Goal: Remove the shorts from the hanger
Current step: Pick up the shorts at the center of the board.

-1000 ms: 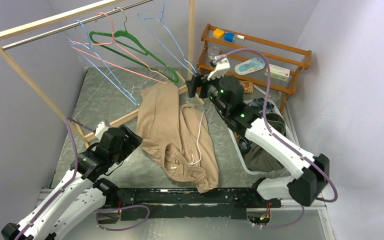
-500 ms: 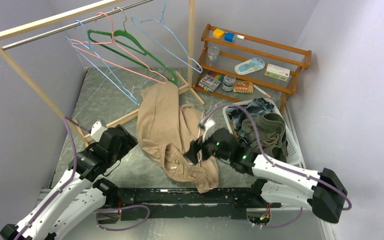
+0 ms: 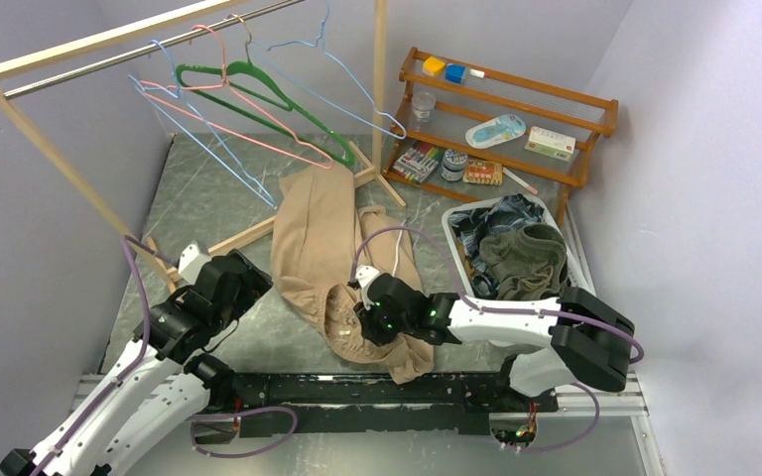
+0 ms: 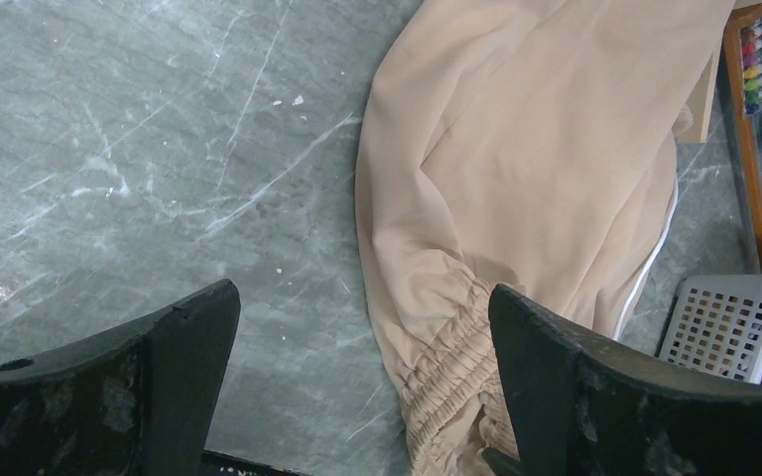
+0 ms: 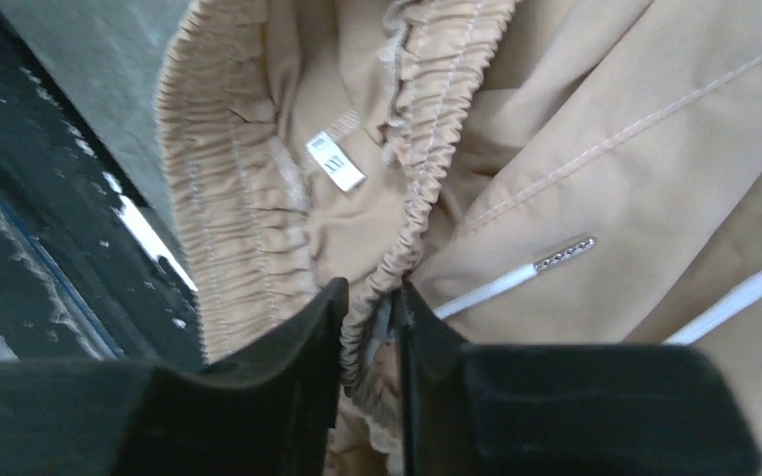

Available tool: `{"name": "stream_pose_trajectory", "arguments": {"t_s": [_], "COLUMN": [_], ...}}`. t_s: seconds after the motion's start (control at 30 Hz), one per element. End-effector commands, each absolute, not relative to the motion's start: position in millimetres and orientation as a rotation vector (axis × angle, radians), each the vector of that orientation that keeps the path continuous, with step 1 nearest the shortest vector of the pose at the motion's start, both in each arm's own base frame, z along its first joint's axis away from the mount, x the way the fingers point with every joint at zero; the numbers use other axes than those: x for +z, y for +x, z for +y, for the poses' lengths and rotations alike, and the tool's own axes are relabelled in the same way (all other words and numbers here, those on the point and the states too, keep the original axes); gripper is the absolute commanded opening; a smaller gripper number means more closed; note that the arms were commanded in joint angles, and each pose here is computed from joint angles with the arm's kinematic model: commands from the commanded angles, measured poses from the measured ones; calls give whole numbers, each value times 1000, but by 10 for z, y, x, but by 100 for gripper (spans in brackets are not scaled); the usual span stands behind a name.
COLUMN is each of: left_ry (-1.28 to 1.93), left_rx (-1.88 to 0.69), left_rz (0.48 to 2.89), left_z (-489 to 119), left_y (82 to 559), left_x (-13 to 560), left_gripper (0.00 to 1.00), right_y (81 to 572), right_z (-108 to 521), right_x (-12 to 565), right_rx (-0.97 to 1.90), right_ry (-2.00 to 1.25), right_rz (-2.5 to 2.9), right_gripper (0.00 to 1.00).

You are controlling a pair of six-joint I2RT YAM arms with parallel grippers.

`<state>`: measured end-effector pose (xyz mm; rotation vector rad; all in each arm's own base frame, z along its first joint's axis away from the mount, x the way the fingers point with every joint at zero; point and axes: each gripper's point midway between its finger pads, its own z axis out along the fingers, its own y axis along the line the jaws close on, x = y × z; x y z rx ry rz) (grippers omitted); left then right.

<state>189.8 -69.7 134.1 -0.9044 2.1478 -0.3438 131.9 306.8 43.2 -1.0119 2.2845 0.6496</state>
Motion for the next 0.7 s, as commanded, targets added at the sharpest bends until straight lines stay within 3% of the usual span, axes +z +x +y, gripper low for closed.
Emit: {"name": "stream_pose_trajectory", "arguments": {"t_s": [0.0, 0.03, 0.13, 0.27, 0.47, 0.5, 0.67], "left_ry": [-921, -921, -911, -912, -906, -905, -907], "left_rx": [-343, -345, -353, -356, -363, -361, -364], "left_rz": [2155, 2155, 2156, 2160, 2161, 2163, 2160], "left_z": [-674, -676, -688, -696, -709, -707, -706], "left_y": [1854, 1854, 1858, 1856, 1860, 1858, 1856], "left_x": [1309, 1309, 1303, 1290, 1293, 1285, 1290], "left_gripper": [99, 99, 98, 98, 97, 97, 97], "right_y": [1263, 1218, 1049, 889, 806, 806, 909], "right_z": [3331, 3383, 3481, 3496, 3521, 3539, 3480], "right_x": [748, 808, 842, 590, 304, 291, 149], "right_rx": [798, 852, 968, 891, 646, 622, 391], "right_ry": [-991, -987, -1022, -1146, -1262, -1257, -1201], "right_rz": [2197, 2181, 2172, 2230, 2247, 2239, 2210], "right_gripper": [16, 18, 46, 59, 70, 83, 86]}}
